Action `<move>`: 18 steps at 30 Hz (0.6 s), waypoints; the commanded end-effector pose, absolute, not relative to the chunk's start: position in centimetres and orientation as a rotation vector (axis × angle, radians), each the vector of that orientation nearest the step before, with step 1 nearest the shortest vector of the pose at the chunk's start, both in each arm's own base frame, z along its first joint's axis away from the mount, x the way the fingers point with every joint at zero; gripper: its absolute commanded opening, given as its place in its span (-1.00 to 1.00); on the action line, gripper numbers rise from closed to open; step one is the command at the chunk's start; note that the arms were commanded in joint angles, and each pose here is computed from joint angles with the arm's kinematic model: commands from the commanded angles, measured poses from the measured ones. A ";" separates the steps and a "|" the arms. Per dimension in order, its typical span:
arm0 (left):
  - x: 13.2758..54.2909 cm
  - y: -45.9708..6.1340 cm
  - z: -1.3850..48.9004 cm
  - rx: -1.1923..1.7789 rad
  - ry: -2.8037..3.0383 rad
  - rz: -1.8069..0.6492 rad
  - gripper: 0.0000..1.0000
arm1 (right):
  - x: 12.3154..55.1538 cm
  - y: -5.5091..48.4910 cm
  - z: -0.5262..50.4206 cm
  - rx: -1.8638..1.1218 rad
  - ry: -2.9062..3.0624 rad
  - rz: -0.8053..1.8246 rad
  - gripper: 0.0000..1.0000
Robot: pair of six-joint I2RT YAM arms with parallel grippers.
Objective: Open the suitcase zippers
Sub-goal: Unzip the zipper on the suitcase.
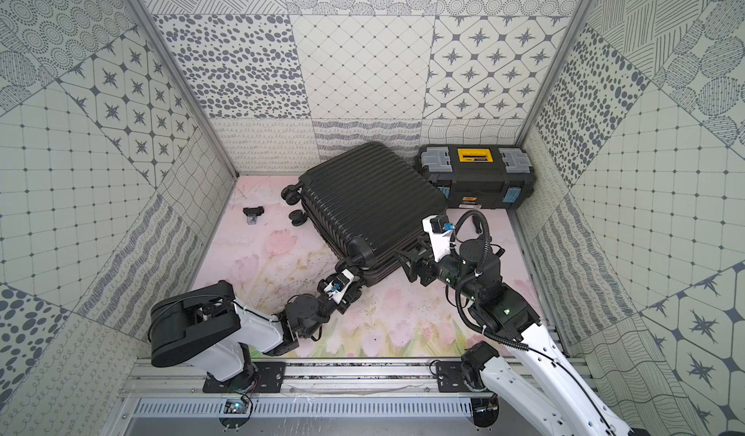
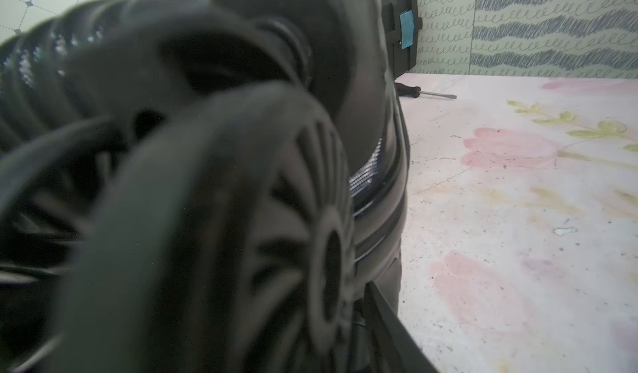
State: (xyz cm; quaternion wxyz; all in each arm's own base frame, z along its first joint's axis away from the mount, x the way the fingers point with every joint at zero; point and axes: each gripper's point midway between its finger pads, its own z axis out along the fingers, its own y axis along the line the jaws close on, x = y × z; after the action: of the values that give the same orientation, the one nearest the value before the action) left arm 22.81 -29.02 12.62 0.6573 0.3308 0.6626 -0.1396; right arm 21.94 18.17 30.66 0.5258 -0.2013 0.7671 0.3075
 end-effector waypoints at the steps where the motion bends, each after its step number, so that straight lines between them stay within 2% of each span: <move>1: 24.0 -28.5 14.1 0.619 1.491 -0.310 -0.15 | 22.0 18.4 31.5 -0.472 1.791 0.760 0.66; 6: 24.1 -29.3 14.0 0.619 1.496 -0.336 -0.33 | 22.1 18.7 31.4 -0.473 1.798 0.773 0.66; 13: 24.1 -29.5 13.5 0.626 1.506 -0.341 -1.00 | 22.0 19.9 30.9 -0.506 1.828 0.824 0.61; 18: 24.1 -29.0 12.4 0.623 1.537 -0.327 -1.00 | 22.6 20.6 30.1 -0.535 1.879 0.774 0.57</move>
State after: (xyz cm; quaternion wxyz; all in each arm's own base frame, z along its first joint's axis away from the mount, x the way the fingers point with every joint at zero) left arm 23.54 -29.35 12.06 0.6556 0.3042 0.6762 -0.1428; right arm 22.16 20.20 28.77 0.4836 -0.2153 0.7834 0.3258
